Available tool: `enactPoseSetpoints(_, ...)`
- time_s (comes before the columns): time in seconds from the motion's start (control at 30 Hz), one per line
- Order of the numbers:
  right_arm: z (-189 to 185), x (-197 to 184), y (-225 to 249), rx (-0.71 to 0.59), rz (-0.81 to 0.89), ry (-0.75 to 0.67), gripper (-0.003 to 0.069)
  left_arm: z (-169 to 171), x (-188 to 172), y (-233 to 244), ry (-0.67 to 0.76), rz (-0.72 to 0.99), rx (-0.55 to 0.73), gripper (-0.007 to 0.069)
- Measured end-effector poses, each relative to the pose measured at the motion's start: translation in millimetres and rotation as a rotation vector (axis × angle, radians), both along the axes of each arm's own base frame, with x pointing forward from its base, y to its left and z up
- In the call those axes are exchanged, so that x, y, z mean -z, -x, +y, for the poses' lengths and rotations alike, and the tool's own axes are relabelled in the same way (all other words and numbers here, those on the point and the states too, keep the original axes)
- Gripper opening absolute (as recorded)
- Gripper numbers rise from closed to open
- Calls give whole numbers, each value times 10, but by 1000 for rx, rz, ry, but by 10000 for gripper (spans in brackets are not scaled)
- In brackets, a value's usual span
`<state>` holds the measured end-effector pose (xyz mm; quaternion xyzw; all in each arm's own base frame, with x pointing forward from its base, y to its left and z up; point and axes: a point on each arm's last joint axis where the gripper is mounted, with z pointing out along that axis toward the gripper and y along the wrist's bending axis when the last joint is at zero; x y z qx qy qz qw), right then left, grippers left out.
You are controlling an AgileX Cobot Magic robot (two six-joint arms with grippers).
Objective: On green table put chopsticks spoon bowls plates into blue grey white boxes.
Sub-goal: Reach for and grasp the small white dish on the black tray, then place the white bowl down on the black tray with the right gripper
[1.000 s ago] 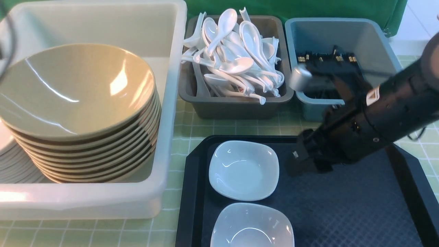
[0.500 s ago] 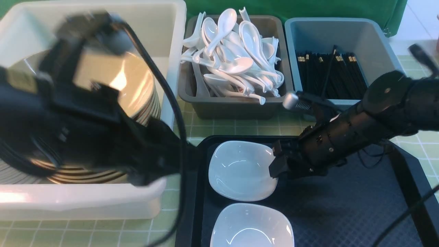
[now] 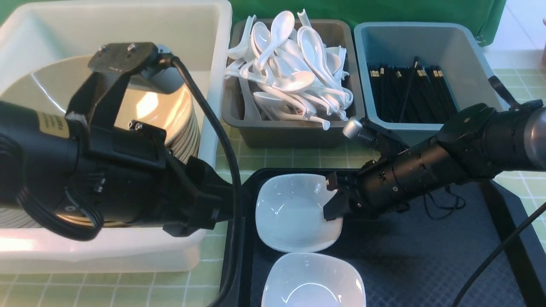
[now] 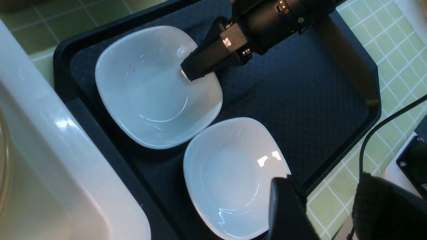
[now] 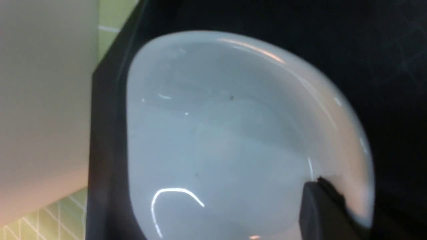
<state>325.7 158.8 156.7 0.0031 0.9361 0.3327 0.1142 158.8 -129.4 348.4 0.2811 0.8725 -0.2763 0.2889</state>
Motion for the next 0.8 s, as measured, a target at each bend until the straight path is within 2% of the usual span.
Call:
enactPoseSetpoints(0.17, -256, -294, 28, -42, -82, 43, 46, 2, 8, 12, -7, 12, 8, 230)
enactPoseSetpoints(0.27, -561, -598, 158, -13, -137, 90, 46, 2, 11, 17, -10, 16, 12, 230)
enactPoseSetpoints(0.43, -977, -793, 467, 41, -139, 143, 46, -2, -7, -11, -4, -31, 14, 230)
enactPoseSetpoints(0.6, -1216, -631, 942, 83, -47, 165, 46, -14, -55, -69, 34, -98, -19, 230)
enactPoseSetpoints(0.8, -1261, -308, 1141, 125, 7, 209, 46, -28, -93, -100, 78, -127, -45, 230)
